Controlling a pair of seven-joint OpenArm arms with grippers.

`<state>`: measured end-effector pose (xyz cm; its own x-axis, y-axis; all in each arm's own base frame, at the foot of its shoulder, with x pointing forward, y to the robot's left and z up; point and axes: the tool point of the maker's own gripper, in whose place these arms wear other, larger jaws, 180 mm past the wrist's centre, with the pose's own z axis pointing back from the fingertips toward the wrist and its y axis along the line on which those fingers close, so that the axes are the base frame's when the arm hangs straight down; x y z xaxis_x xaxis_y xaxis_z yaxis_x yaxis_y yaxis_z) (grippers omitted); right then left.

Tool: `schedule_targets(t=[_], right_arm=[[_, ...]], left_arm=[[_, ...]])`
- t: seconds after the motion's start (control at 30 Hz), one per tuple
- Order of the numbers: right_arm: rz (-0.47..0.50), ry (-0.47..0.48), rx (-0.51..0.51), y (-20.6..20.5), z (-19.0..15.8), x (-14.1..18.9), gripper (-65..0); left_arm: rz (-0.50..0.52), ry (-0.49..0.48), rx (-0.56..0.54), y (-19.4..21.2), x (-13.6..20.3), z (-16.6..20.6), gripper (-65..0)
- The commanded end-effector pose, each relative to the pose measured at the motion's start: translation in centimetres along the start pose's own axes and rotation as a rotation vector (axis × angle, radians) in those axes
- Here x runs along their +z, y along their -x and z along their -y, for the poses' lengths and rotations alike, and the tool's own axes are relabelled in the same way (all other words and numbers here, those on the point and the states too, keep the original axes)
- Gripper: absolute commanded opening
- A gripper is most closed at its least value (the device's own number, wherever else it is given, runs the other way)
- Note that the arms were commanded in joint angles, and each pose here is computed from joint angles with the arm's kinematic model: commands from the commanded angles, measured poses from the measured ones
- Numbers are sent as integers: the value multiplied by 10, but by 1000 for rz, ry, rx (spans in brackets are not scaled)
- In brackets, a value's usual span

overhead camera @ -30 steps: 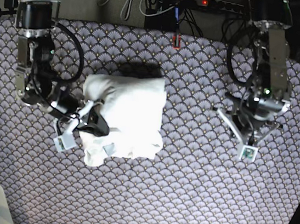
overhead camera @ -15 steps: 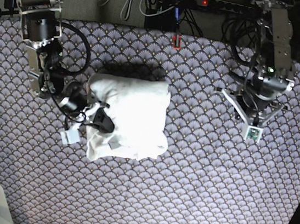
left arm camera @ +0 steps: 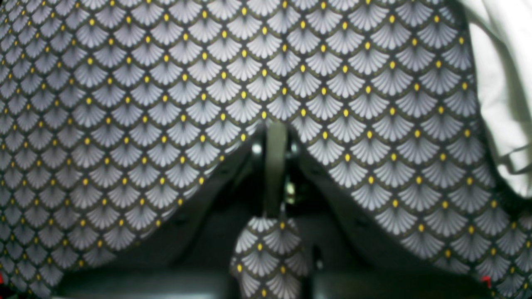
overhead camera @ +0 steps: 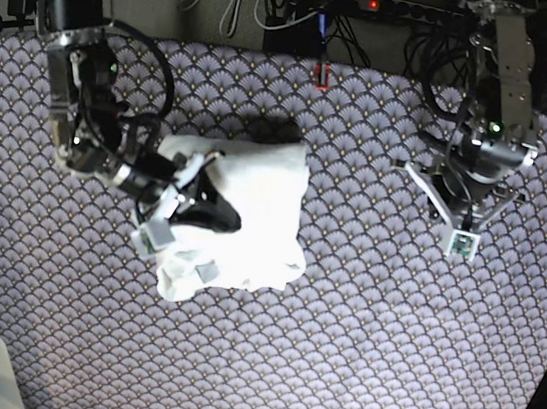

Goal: Fold the T-shirt properly
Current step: 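Tuck the bundle's edge under with the right gripper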

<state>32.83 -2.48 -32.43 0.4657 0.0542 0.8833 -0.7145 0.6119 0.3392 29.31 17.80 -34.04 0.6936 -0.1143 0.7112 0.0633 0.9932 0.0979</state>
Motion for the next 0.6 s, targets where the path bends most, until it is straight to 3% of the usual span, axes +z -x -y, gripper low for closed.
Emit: schedule_targets(t=[0.0,0.1,0.3,0.57], right_arm=[[44,-15,5,-11,-5,1,-650],[28,-22,-52,10,-13,-2,-650],[-62,20,-179,59,8,-5,-650],[-29,48,-224,69,17,-1,-650]], left_arm=[[46,-5,-5,-13,3,-2,-645],[46,-3,-5,-13,3,-1,-645],[38,-1,-4,-9,4,0,-645],[34,0,-4,-6,4,0,-645]])
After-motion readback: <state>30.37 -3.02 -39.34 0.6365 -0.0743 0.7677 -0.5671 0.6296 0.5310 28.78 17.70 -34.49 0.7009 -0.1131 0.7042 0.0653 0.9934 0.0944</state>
